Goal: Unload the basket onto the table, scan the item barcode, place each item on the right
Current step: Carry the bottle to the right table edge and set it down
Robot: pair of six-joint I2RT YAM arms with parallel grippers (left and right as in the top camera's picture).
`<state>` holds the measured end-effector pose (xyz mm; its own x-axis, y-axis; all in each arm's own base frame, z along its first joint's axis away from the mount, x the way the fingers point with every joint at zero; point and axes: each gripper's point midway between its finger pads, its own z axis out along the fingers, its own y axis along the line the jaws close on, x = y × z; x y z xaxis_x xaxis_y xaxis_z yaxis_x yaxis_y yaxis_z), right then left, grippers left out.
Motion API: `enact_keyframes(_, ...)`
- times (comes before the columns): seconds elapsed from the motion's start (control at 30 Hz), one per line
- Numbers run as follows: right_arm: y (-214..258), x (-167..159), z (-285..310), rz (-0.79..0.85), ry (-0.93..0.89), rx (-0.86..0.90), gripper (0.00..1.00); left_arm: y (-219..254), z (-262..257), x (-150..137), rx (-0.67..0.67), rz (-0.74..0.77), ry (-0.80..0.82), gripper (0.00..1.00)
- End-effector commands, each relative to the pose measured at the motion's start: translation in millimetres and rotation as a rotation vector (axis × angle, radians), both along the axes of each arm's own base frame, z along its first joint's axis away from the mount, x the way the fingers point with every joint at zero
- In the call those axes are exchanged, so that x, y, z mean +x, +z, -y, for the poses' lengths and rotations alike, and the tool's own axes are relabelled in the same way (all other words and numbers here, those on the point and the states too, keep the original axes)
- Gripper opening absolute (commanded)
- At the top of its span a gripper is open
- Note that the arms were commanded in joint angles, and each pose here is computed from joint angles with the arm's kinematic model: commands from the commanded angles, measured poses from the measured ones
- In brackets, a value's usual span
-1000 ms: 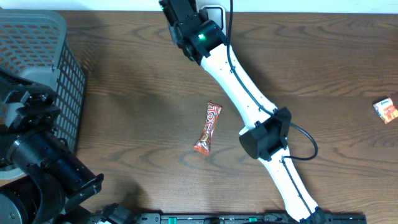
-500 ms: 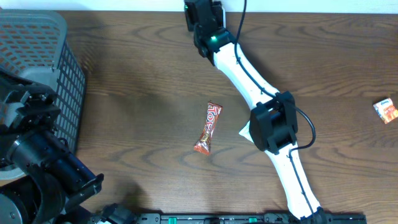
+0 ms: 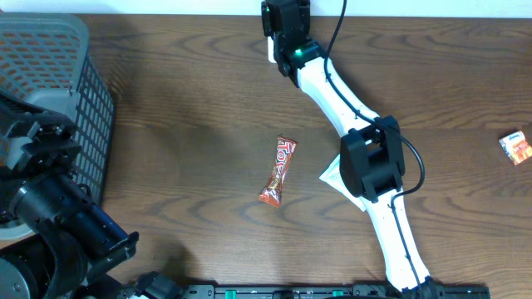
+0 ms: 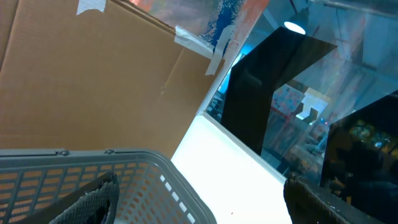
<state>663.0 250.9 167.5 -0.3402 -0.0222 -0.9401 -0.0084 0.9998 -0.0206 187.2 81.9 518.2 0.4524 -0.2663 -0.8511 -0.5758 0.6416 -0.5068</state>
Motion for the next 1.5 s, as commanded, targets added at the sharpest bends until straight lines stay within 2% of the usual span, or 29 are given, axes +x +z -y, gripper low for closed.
enact_keyframes(0.0,-27,2,-3,-0.031,0.009,-0.027,0.41,-2,-2,-1,-0.008,-0.001,0.014,0.85)
enact_keyframes(0.5,-26,-1,1,-0.048,0.001,-0.061,0.42,-2,-2,-1,-0.008,-0.001,0.014,0.85)
enact_keyframes(0.63,-3,-9,5,-0.067,0.001,-0.07,0.41,-2,-2,-1,-0.008,-0.001,0.014,0.85)
enact_keyframes(0.83,68,-40,39,-0.099,-0.059,-0.094,0.41,-2,-2,-1,-0.008,-0.002,0.014,0.85)
enact_keyframes(0.93,90,-65,73,-0.179,-0.115,-0.077,0.41,-2,-2,-1,-0.008,-0.002,0.014,0.85)
enact_keyframes(1.07,90,-97,141,-0.329,-0.266,-0.021,0.41,-2,-2,-1,-0.008,-0.001,0.014,0.85)
enact_keyframes(1.33,20,-153,272,-0.76,-0.441,0.172,0.43,-2,-2,-1,-0.008,-0.001,0.014,0.85)
enact_keyframes(1.47,-10,-182,339,-0.898,-0.587,0.264,0.43,-2,-2,-1,-0.008,-0.001,0.013,0.85)
